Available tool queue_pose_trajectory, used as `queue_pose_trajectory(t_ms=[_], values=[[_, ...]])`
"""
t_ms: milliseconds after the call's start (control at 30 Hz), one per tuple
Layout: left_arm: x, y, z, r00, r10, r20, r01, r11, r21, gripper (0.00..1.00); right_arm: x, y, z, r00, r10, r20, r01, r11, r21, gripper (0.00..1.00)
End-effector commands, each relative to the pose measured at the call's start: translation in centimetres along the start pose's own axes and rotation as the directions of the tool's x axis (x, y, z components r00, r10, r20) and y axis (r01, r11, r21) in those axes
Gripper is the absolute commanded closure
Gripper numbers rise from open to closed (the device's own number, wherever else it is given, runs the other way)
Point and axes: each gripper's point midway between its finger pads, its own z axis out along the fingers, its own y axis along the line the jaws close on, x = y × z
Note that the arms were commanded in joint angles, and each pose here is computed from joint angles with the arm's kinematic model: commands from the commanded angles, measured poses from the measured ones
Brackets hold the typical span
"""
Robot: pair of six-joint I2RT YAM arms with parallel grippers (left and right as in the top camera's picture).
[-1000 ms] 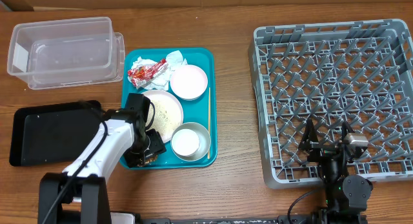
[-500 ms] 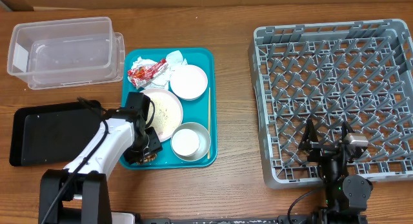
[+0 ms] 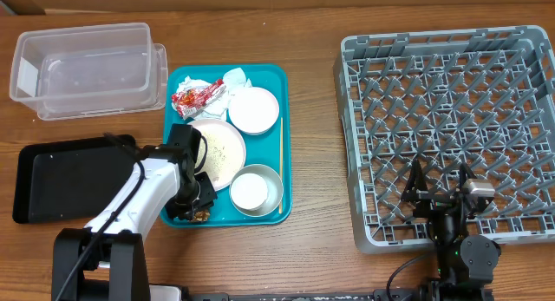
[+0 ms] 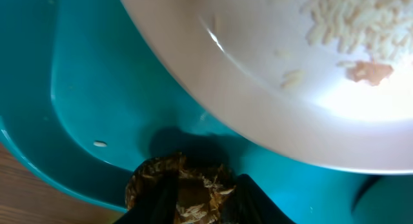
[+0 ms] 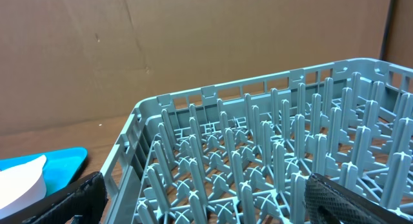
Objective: Sort waste into correct bins and load items into the dishwasher
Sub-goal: 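Close the left gripper on the brown food scrap and lift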
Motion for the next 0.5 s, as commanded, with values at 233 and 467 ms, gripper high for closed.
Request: queue_pose_trajectory(t_ms=[233, 467], values=[[0.2, -1.4, -1.2, 0.999, 0.012, -0.040, -0.010, 0.999, 0.054, 0.80, 0.1, -0.1, 0.0, 1.000, -0.001, 0.007, 0.001, 1.000, 0.002, 0.00], [-1.0, -1.4, -3.5, 1.000, 0.012, -0.012, -0.011, 1.000, 0.019, 0.85, 0.1, -0.1, 0.0, 1.000, -0.001, 0.007, 0.001, 1.000, 0.002, 0.00]])
